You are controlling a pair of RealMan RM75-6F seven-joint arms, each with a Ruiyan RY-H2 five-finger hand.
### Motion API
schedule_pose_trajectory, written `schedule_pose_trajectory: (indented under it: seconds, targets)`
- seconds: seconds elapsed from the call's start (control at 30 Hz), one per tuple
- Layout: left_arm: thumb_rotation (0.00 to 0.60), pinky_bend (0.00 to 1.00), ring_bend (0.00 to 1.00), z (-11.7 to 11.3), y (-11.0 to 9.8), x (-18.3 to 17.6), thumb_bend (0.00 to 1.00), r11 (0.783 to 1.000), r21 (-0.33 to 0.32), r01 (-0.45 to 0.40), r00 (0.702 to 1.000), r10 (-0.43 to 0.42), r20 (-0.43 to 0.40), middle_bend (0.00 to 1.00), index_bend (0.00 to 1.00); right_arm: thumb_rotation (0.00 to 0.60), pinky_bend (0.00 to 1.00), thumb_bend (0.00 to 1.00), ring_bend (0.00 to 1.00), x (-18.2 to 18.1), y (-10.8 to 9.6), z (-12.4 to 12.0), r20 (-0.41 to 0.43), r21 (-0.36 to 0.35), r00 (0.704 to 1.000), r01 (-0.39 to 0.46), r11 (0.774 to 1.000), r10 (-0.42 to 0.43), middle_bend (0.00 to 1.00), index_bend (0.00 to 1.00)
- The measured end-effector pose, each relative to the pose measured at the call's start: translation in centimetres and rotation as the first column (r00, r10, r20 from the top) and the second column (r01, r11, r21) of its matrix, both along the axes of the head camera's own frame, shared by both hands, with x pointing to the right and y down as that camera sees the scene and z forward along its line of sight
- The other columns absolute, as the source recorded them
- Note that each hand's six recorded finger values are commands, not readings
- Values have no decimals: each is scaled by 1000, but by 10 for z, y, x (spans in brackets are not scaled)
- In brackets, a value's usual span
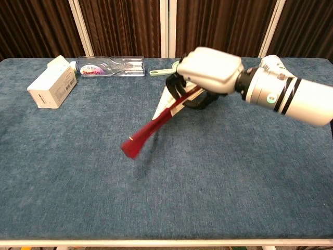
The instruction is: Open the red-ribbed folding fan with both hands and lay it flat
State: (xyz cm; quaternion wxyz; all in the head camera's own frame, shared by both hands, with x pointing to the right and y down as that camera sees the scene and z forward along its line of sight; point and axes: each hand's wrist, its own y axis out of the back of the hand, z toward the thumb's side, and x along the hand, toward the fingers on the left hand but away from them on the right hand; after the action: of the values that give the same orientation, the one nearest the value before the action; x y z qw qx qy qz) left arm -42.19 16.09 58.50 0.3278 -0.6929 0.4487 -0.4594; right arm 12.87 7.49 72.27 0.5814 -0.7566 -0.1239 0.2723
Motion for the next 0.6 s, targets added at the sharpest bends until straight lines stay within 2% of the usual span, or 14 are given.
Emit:
schedule_pose_trajectory:
  seconds: [0.13, 0.23, 0.37, 0.5, 0.57, 0.6]
  targets:
    - [600, 141, 12, 11, -16, 20, 38, 999, -54, 4, 986, -13, -167, 90, 145, 600, 300, 920, 458, -4, -12, -31, 29, -1, 999, 45, 999, -45, 661, 871]
    - [600, 146, 12, 21, -30, 41, 38, 994, -106, 7, 949, -40, -312, 90, 145, 600, 303, 920, 461, -8, -19, -57, 52, -1, 997, 61, 998, -61, 664, 874]
    - [600, 149, 12, 42, -48, 79, 38, 981, -195, 0, 867, -97, -490, 90, 145, 600, 306, 920, 461, -13, -30, -92, 79, 13, 995, 64, 998, -65, 665, 875]
    - [600, 159, 12, 58, -60, 111, 38, 964, -267, -18, 775, -155, -612, 91, 145, 600, 306, 921, 461, -21, -39, -119, 113, -11, 993, 45, 999, -44, 665, 874]
    - [600, 159, 12, 67, -65, 127, 38, 958, -285, -37, 746, -163, -645, 100, 145, 600, 306, 921, 461, -26, -43, -129, 129, -34, 991, 33, 999, -28, 665, 874]
    - [600, 159, 12, 69, -66, 133, 38, 957, -285, -44, 741, -160, -652, 110, 148, 600, 306, 921, 461, -29, -44, -132, 134, -46, 991, 27, 999, -21, 665, 874]
